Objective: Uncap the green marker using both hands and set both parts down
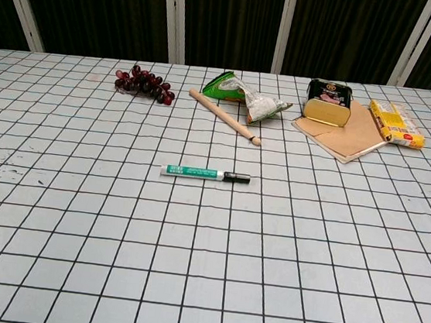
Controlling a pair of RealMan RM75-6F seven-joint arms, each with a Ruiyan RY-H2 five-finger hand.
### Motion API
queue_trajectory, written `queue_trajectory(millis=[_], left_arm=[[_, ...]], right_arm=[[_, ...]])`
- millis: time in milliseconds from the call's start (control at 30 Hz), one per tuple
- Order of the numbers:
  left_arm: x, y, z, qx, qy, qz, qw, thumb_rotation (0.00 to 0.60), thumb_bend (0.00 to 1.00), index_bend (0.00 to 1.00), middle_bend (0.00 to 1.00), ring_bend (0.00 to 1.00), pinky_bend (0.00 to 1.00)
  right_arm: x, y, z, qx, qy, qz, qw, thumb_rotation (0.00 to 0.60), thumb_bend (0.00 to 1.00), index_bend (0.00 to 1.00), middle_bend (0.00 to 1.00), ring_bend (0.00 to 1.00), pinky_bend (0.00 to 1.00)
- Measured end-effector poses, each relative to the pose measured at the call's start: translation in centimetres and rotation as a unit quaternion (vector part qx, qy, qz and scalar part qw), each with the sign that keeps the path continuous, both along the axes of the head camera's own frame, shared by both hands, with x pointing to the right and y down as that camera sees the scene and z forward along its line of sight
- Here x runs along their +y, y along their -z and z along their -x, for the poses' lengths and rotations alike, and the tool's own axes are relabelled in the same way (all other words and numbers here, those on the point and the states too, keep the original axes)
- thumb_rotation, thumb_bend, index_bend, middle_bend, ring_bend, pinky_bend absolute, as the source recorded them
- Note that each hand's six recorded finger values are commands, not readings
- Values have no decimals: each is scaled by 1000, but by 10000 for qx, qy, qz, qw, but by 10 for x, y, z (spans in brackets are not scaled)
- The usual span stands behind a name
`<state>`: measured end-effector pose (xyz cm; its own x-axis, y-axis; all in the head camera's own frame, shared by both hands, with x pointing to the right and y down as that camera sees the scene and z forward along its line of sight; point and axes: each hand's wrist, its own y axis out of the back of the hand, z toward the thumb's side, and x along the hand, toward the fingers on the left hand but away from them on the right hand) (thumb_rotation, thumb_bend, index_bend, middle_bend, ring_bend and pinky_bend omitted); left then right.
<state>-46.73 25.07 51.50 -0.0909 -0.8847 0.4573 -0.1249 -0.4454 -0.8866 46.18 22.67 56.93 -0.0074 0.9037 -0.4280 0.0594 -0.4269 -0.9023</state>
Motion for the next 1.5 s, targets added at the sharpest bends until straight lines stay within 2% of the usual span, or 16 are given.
queue_trajectory(millis=[500,900,1100,1267,1367,1500], left_arm=[[0,-1,-5,49,-63,-8,10000,600,427,190,0,0,0],[-15,-10,-10,164,-172,102,9997,600,401,189,0,0,0],[-31,-18,-16,80,-263,146,9995,600,375,188,0,0,0],[-57,-29,-25,-88,-427,109,9990,600,360,190,0,0,0],[-71,-44,-34,-78,-478,181,9987,600,359,211,0,0,0],[-94,-65,-58,139,-574,221,9980,600,359,223,0,0,0]], right_arm=[[-6,-1,4,-99,-24,-25,9999,600,88,12,0,0,0],[-10,-1,8,-68,-69,32,9999,600,88,12,0,0,0],[-18,2,15,-114,-78,67,9999,600,88,12,0,0,0],[-30,7,20,-133,-100,45,9999,600,88,12,0,0,0],[-40,10,20,-79,-115,-18,9999,600,88,12,0,0,0],[-48,11,20,-42,-133,-35,9999,600,88,12,0,0,0]])
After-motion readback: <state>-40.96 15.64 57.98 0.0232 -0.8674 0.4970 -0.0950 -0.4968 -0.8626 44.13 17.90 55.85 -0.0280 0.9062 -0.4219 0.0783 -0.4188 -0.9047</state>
